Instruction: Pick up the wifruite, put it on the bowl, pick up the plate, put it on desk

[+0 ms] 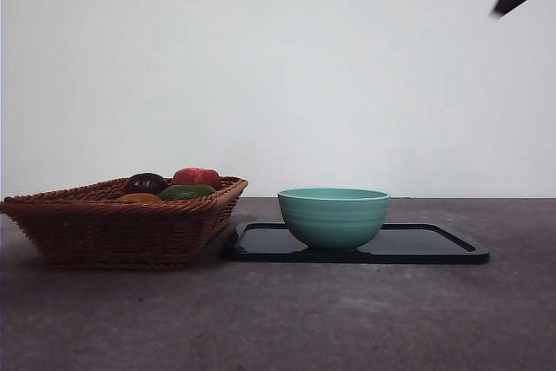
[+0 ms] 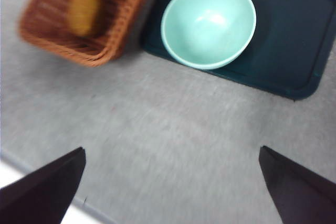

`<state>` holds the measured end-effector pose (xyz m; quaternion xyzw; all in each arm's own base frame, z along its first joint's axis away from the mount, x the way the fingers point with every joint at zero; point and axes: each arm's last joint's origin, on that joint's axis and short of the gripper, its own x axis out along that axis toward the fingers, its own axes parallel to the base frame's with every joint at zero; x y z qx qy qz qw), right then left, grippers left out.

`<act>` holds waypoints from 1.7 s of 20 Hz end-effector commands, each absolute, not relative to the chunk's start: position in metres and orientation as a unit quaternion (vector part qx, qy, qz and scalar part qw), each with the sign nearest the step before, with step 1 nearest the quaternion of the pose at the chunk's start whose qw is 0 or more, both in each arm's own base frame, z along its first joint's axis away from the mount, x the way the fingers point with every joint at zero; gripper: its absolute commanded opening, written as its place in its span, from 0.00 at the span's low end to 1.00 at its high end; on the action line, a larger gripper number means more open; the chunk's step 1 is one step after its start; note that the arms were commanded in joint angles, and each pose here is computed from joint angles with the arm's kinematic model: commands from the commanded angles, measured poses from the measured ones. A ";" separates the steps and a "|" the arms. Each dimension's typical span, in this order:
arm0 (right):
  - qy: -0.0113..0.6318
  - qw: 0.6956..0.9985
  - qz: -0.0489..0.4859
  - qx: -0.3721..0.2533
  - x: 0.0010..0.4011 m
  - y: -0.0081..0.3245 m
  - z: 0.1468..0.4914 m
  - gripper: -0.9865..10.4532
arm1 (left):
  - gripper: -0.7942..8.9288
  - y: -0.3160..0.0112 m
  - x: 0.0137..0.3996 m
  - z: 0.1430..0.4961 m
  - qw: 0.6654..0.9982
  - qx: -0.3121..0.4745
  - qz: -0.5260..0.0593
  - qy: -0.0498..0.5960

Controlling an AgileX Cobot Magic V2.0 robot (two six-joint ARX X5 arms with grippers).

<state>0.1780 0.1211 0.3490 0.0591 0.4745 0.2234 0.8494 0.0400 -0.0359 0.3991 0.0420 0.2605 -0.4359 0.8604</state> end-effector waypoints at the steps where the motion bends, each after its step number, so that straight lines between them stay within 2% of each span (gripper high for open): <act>1: 0.491 0.842 0.213 0.066 0.213 0.136 0.349 0.61 | 0.66 -0.036 0.040 0.403 0.860 0.041 -0.443 0.249; 5: 0.519 0.830 0.194 0.064 0.273 0.147 0.335 0.61 | 0.66 -0.036 0.040 0.403 0.860 0.041 -0.443 0.249; 10: 0.560 0.808 0.167 0.075 0.338 0.143 0.299 0.61 | 0.66 -0.036 0.040 0.403 0.860 0.041 -0.443 0.248; 18: 0.606 0.779 0.150 0.059 0.381 0.146 0.233 0.61 | 0.66 -0.036 0.040 0.403 0.860 0.041 -0.443 0.248; 20: 0.619 0.770 0.146 0.057 0.385 0.147 0.220 0.52 | 0.66 -0.036 0.040 0.403 0.860 0.041 -0.443 0.248; 22: 0.627 0.764 0.143 0.056 0.387 0.148 0.212 0.33 | 0.66 -0.036 0.040 0.403 0.861 0.041 -0.443 0.248; 26: 0.639 0.752 0.149 0.060 0.388 0.149 0.202 0.11 | 0.66 -0.036 0.040 0.403 0.861 0.041 -0.443 0.248; 30: 0.636 0.754 0.150 0.060 0.389 0.150 0.202 0.09 | 0.66 -0.036 0.040 0.403 0.860 0.041 -0.443 0.248; 34: 0.621 0.767 0.146 0.064 0.384 0.141 0.226 0.09 | 0.66 -0.036 0.040 0.403 0.860 0.041 -0.443 0.248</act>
